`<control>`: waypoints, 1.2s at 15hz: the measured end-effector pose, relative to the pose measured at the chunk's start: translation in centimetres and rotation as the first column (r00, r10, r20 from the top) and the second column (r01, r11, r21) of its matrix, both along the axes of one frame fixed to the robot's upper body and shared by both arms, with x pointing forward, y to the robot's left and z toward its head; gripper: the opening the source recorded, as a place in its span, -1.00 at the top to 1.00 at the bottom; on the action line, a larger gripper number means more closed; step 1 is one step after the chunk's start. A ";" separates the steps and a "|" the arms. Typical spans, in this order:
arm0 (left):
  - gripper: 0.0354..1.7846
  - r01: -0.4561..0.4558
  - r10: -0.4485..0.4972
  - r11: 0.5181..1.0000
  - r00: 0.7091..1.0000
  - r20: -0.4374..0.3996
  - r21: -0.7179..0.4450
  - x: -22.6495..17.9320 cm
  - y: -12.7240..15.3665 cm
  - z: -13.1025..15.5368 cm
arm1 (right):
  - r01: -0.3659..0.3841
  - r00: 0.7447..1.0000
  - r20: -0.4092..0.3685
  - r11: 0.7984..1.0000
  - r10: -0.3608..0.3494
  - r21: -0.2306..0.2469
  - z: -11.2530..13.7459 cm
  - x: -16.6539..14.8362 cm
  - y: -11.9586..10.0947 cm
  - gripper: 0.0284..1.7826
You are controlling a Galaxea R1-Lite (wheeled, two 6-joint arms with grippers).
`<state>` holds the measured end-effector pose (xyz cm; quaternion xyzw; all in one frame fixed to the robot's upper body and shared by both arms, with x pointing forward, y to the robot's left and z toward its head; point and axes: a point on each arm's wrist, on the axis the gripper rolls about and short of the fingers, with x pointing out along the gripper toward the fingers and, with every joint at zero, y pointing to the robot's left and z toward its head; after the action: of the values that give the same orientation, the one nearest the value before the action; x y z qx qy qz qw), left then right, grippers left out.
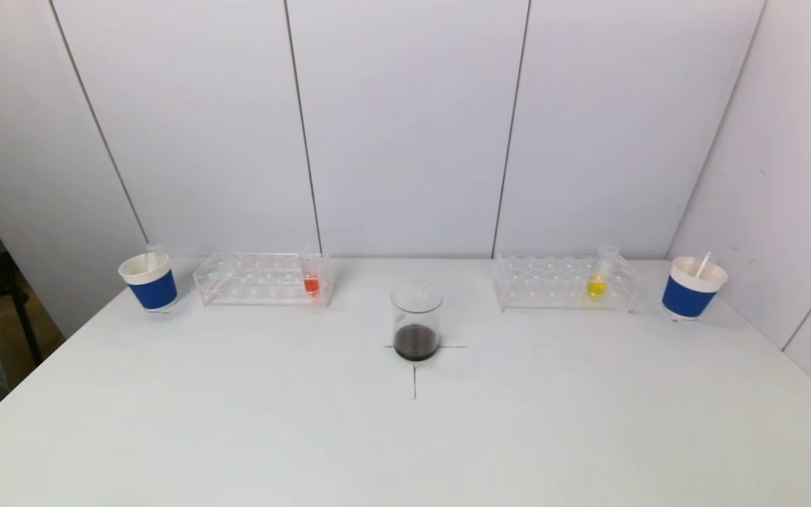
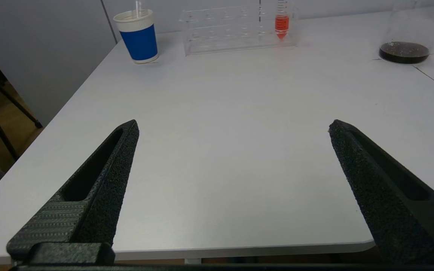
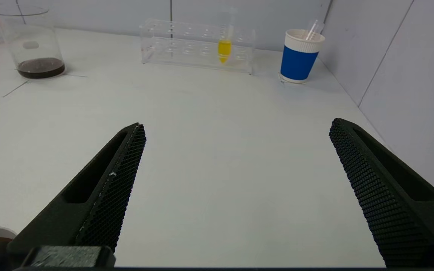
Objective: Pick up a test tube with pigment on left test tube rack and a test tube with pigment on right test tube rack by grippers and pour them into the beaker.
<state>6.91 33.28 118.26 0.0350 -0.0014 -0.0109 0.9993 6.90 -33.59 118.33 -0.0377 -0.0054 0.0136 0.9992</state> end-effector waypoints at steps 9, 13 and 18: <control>-0.98 0.000 0.000 1.000 1.000 0.000 0.000 0.0 0.0 0.0 | -0.001 1.000 0.000 1.000 0.001 0.001 0.0 0.0 0.0 -0.99; -0.98 0.000 0.000 1.000 1.000 0.000 0.000 0.0 0.0 0.0 | -0.001 1.000 -0.006 1.000 0.001 -0.009 -0.1 0.0 0.0 -0.99; -0.98 0.000 0.000 1.000 1.000 0.000 0.000 0.0 0.0 0.0 | 0.019 1.000 -0.007 0.996 -0.018 0.083 0.0 0.0 0.0 -0.99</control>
<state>6.91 33.28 118.26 0.0351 -0.0015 -0.0110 0.9993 6.91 -33.64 118.29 0.0040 -0.0023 0.0042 1.0000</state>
